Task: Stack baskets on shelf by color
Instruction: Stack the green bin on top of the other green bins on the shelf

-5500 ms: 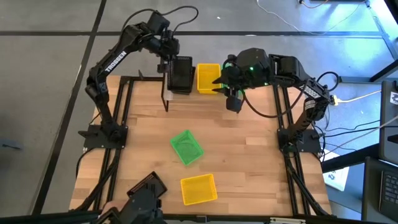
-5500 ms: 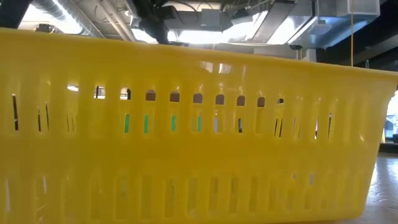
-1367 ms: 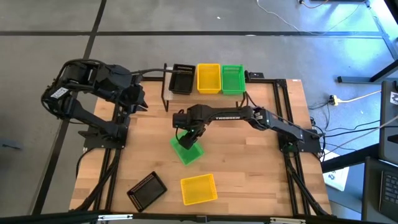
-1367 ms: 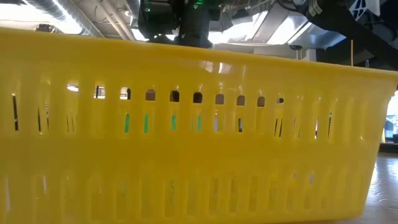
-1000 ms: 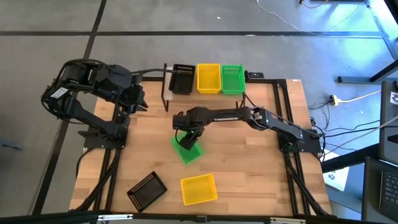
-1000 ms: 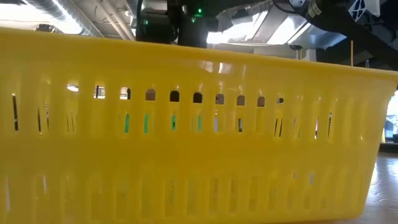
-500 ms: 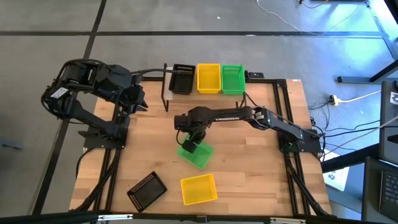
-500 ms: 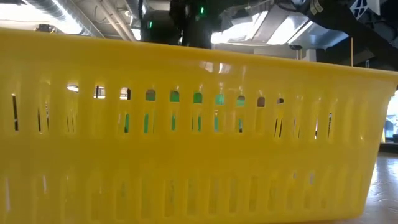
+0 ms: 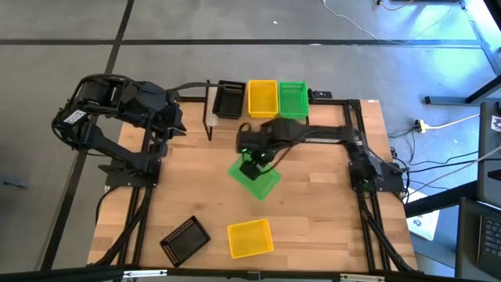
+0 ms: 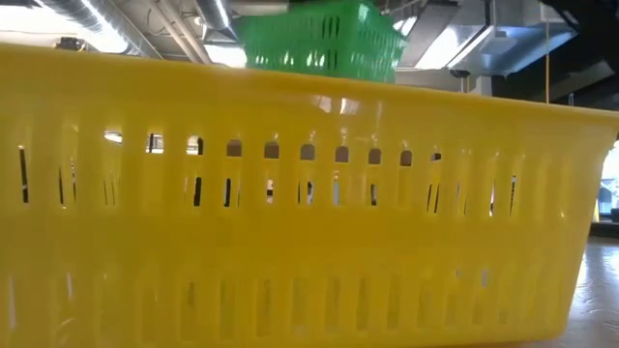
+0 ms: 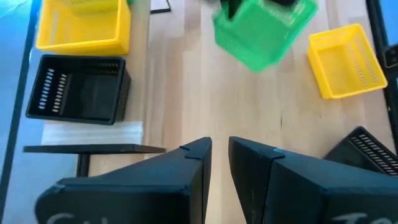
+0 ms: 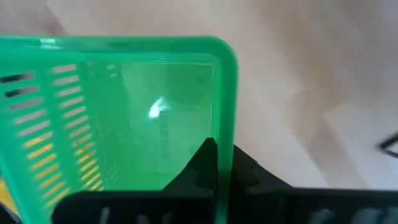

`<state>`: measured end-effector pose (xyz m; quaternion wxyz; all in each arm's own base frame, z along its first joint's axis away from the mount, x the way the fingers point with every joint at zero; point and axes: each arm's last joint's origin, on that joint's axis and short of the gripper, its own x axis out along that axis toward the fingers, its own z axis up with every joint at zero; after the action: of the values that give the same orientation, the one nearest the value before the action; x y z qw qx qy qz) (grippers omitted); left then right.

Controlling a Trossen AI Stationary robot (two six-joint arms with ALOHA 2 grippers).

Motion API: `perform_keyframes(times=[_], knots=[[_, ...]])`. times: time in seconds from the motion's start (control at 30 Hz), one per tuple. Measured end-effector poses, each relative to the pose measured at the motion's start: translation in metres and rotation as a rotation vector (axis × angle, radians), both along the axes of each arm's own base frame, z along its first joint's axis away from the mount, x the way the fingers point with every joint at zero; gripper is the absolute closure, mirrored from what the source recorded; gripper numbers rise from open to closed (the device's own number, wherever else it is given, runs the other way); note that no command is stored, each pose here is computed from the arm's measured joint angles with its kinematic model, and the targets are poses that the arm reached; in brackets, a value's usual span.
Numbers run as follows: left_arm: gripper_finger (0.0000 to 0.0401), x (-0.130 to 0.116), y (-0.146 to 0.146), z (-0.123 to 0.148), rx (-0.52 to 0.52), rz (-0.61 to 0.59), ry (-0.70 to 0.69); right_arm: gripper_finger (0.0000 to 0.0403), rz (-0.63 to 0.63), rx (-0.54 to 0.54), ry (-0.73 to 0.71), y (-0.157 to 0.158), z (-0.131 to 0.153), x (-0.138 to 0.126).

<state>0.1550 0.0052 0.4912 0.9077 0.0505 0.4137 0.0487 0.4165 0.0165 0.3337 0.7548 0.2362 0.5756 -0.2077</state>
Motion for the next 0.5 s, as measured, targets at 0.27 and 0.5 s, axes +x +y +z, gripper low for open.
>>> perform_keyframes(times=[0.27,0.5], knots=[[0.0354,0.001,0.001,0.001,0.016,0.020,-0.020,0.0403,-0.181,-0.191,-0.161,-0.010,0.077,-0.065],[0.0354,0.021,0.004,-0.001,0.102,0.061,-0.030,0.0403,-0.364,-0.406,-0.297,-0.047,0.123,-0.115]])
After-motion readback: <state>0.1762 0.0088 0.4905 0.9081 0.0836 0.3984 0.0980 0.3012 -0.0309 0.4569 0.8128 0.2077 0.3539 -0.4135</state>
